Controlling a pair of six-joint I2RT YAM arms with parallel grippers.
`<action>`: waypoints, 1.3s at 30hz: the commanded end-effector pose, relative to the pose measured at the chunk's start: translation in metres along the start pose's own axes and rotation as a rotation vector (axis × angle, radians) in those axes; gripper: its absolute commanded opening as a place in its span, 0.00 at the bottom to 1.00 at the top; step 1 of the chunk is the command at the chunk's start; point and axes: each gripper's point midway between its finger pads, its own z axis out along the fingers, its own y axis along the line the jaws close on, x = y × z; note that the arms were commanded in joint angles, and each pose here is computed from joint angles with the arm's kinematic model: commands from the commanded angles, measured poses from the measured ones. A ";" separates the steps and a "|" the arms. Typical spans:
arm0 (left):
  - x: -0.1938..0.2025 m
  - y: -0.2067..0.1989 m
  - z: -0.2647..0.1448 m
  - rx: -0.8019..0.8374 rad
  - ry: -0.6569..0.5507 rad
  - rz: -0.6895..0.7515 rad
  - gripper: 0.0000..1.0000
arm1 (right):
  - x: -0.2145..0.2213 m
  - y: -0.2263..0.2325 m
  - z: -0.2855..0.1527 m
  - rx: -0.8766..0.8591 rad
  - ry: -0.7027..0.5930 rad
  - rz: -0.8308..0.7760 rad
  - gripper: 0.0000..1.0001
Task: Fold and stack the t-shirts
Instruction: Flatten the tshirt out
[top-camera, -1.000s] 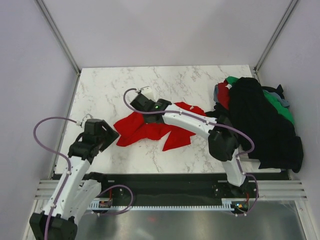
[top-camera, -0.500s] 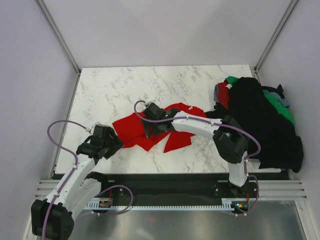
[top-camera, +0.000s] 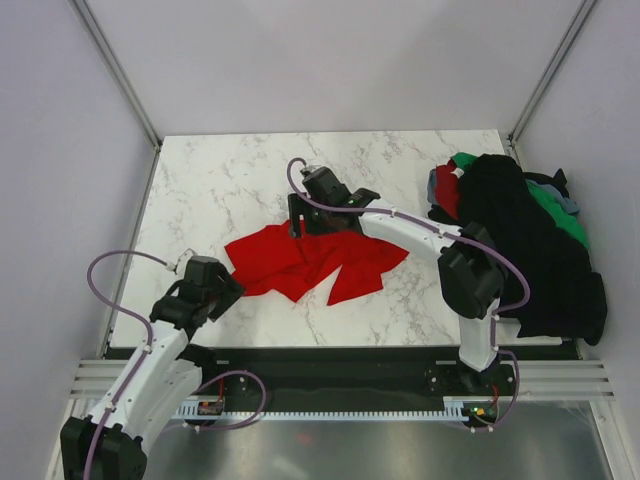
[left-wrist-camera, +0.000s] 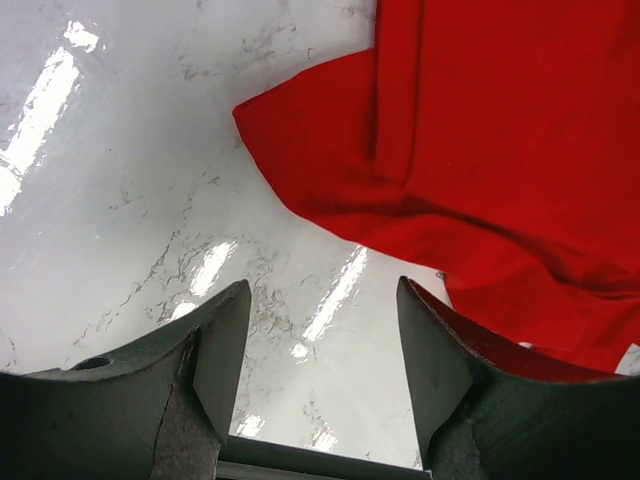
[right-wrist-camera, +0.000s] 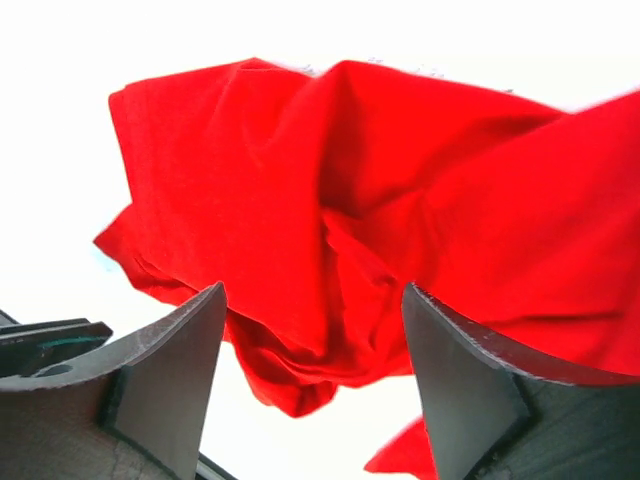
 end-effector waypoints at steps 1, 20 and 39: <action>-0.011 -0.004 -0.003 0.000 -0.050 -0.048 0.67 | -0.002 0.011 0.014 -0.039 0.009 0.021 0.75; -0.033 0.001 -0.011 -0.044 -0.157 -0.097 0.63 | 0.016 -0.031 0.025 0.051 0.047 0.027 0.73; -0.032 0.010 -0.007 -0.071 -0.170 -0.098 0.63 | 0.014 -0.012 0.044 -0.074 0.074 0.068 0.49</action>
